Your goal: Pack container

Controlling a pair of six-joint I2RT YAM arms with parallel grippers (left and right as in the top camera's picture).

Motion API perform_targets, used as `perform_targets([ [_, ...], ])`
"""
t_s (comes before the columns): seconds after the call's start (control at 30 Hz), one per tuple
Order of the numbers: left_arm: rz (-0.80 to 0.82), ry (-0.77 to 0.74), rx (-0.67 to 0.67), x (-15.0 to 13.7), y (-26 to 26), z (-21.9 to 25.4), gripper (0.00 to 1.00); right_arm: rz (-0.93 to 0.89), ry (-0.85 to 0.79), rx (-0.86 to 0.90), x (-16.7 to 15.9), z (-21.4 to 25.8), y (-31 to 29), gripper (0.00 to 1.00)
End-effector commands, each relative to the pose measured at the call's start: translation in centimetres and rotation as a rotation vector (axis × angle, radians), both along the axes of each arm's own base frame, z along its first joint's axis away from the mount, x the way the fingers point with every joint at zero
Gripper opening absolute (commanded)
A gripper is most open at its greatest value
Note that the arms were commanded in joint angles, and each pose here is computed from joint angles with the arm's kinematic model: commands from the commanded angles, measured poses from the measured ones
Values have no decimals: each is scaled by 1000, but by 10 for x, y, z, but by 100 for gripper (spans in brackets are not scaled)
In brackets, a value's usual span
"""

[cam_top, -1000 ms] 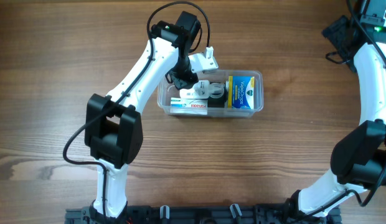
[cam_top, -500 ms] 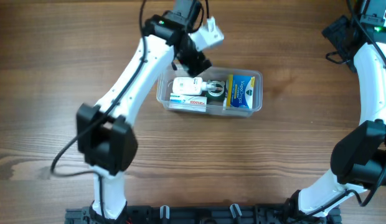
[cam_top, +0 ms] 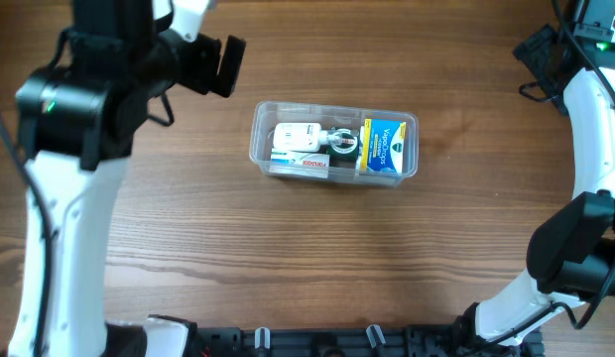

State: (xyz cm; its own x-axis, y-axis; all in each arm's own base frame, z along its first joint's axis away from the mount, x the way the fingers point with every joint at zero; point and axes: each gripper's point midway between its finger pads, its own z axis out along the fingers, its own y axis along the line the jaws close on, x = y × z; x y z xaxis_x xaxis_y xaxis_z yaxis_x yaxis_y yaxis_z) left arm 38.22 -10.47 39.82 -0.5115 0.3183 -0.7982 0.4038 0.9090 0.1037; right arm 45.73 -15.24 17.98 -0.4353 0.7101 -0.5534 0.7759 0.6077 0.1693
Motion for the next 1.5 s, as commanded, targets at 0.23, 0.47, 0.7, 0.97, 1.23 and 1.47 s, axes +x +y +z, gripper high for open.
perform_targets([
  [0.23, 5, 77, -101, -48, 0, 9, 100, -13, -12, -8, -1, 5, -1, 100],
  [0.47, -153, 279, -209, -79, -31, -16, 100, -12, -12, -8, -1, 5, -1, 100],
  [0.7, -17, 157, -150, -62, -5, -15, 100, -13, -11, -9, -1, 4, -1, 100],
  [0.97, 312, -1, -312, -56, 34, -87, 100, -12, -11, -8, -1, 4, -1, 100],
  [1.23, 491, -272, -581, -92, 88, -160, 100, -13, -11, -8, -1, 4, -1, 100],
  [1.47, 479, -372, -607, -127, 93, -194, 100, -13, -11, -8, -1, 4, -1, 100],
])
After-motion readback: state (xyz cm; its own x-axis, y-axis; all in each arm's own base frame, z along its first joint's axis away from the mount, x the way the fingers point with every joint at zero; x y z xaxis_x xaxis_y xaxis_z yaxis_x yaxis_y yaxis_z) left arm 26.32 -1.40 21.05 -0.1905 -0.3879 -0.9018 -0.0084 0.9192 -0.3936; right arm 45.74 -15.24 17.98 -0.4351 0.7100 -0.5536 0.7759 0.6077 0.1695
